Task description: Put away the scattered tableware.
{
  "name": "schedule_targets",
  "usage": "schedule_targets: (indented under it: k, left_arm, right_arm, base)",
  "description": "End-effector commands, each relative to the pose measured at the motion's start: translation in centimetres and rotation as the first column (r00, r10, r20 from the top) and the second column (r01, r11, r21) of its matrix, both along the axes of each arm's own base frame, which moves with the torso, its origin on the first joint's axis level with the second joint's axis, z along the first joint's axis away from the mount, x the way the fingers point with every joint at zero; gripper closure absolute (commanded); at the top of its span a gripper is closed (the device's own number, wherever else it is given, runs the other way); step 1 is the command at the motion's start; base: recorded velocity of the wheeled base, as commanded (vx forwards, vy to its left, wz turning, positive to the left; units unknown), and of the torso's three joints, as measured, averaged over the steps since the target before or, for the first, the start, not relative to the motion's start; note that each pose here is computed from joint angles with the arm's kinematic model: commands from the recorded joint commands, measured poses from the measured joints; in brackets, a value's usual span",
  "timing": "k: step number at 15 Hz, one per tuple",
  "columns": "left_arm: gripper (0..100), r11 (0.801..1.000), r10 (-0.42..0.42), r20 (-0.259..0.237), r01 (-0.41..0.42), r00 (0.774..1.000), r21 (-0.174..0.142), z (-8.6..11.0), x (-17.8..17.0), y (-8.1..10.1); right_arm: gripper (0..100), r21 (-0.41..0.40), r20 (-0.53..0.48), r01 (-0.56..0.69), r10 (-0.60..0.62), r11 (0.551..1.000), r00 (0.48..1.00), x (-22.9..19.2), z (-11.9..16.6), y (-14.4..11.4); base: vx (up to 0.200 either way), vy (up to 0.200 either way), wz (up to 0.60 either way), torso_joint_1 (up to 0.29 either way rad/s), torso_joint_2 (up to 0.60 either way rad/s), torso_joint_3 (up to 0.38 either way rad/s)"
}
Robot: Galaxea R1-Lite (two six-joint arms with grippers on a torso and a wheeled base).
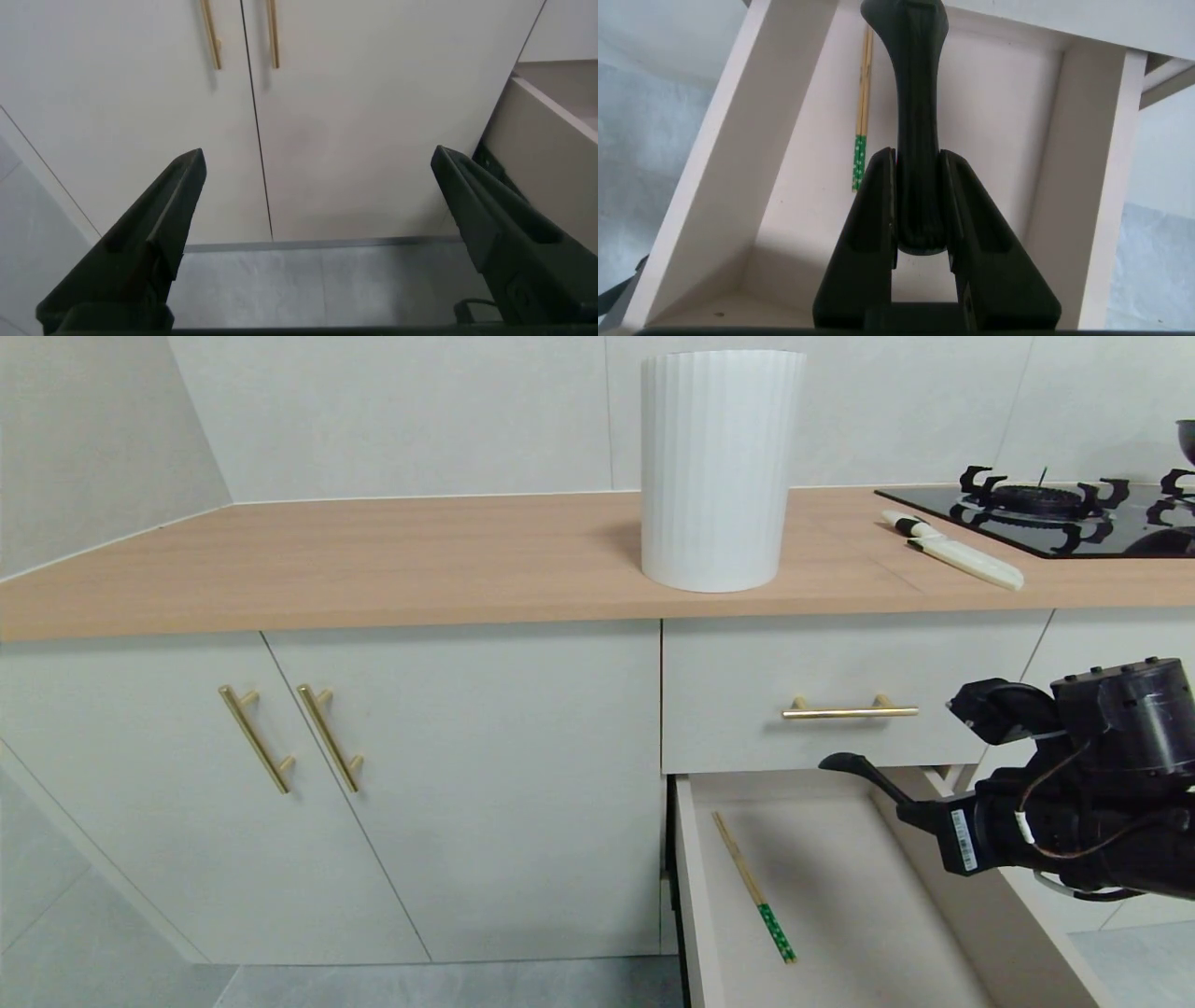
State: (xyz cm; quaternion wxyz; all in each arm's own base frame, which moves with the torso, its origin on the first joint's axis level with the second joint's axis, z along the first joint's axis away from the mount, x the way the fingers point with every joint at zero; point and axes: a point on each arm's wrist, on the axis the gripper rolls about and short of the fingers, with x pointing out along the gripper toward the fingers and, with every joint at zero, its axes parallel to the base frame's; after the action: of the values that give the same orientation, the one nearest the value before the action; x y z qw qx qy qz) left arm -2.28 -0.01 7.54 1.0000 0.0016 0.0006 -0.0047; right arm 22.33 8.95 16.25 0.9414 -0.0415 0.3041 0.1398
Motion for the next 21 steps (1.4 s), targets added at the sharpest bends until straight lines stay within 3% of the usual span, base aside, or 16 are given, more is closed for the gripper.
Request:
schedule_targets:
  k: [1,7,12,15,21]
  left_arm:
    - [0,1.0,0.0,-0.002,0.0,1.0,0.0,0.0,0.0,0.0]
    - [0,1.0,0.0,0.0,0.0,1.0,0.0,0.0,0.0,0.0]
    - [0,1.0,0.0,0.0,0.0,1.0,0.0,0.0,0.0,0.0]
    - [0,1.0,0.0,0.0,0.0,1.0,0.0,0.0,0.0,0.0]
    - [0,1.0,0.0,0.0,0.0,1.0,0.0,0.0,0.0,0.0]
  right_arm:
    - [100,-0.027,-0.056,-0.004,0.003,1.0,0.998,1.0,-1.5,0.5]
    - [100,-0.126,-0.219,0.023,-0.05,0.992,0.974,5.6,-10.3,2.3]
    - [100,-0.195,-0.208,0.122,-0.163,0.973,0.964,8.2,-18.0,3.2]
    - [100,-0.197,-0.209,0.125,-0.166,0.972,0.964,8.5,-19.4,3.2]
    - [100,-0.2,-0.212,0.123,-0.165,0.972,0.963,8.5,-19.6,3.2]
  base:
    - [0.0,0.0,0.0,0.0,0.0,0.0]
    - [0.0,0.0,0.0,0.0,0.0,0.0]
    - [0.0,0.0,0.0,0.0,0.0,0.0]
    - [0.0,0.0,0.0,0.0,0.0,0.0]
    - [0.0,0.0,0.0,0.0,0.0,0.0]
